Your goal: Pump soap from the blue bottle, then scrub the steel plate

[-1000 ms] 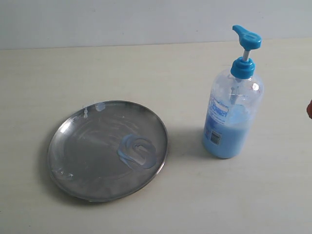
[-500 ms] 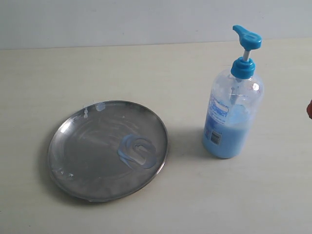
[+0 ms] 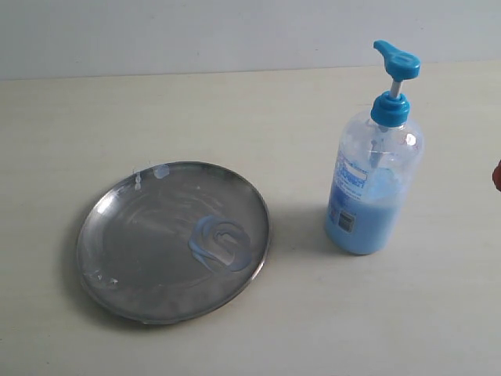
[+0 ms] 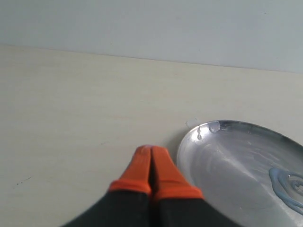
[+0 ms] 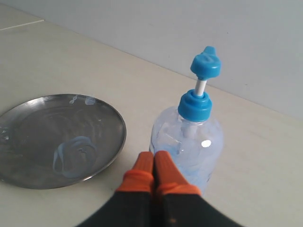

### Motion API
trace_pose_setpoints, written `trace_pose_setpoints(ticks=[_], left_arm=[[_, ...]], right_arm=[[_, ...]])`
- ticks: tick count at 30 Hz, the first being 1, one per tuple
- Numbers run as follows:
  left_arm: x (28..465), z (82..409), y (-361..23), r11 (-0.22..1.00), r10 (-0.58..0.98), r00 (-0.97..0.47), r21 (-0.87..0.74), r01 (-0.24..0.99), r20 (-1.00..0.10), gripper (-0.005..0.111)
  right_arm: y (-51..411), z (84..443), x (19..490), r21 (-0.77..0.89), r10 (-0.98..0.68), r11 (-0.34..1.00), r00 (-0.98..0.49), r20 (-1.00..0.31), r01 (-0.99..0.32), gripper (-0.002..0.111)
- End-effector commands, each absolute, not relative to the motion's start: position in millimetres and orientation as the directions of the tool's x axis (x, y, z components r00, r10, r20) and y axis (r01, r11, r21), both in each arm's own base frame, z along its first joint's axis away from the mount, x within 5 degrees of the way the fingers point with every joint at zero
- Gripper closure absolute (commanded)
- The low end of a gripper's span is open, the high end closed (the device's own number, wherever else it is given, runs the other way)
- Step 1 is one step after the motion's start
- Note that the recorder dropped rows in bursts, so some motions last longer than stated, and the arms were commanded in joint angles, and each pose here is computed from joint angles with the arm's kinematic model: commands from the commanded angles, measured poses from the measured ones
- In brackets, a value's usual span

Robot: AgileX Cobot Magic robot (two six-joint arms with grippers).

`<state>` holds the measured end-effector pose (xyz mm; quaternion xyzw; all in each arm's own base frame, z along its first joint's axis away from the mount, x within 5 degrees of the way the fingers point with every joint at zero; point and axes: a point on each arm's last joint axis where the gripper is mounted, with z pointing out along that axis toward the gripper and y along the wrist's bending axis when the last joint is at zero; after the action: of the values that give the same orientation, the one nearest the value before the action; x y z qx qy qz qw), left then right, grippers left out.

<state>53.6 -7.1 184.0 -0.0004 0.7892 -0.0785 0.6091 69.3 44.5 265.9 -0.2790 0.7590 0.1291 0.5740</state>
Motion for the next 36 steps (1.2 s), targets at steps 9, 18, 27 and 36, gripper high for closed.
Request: trace_pose_setpoints(ticks=[9, 18, 27, 36], left_arm=[[53, 184, -7, 0.988, -0.1, -0.249, -0.126, 0.091, -0.963, 0.107], [53, 184, -7, 0.988, -0.1, -0.249, -0.126, 0.091, -0.963, 0.107], [53, 184, -7, 0.988, -0.1, -0.249, -0.126, 0.091, -0.963, 0.107], [53, 184, -7, 0.988, -0.1, -0.249, -0.126, 0.091, -0.963, 0.107]], right_arm=[[45, 266, 70, -0.132, -0.278, 0.81, -0.176, -0.944, -0.571, 0.108], [45, 266, 70, -0.132, -0.278, 0.81, -0.176, -0.944, -0.571, 0.108], [45, 266, 70, -0.132, -0.278, 0.81, -0.176, -0.944, -0.571, 0.108], [43, 249, 68, -0.038, -0.208, 0.833, -0.25, -0.946, -0.552, 0.108]])
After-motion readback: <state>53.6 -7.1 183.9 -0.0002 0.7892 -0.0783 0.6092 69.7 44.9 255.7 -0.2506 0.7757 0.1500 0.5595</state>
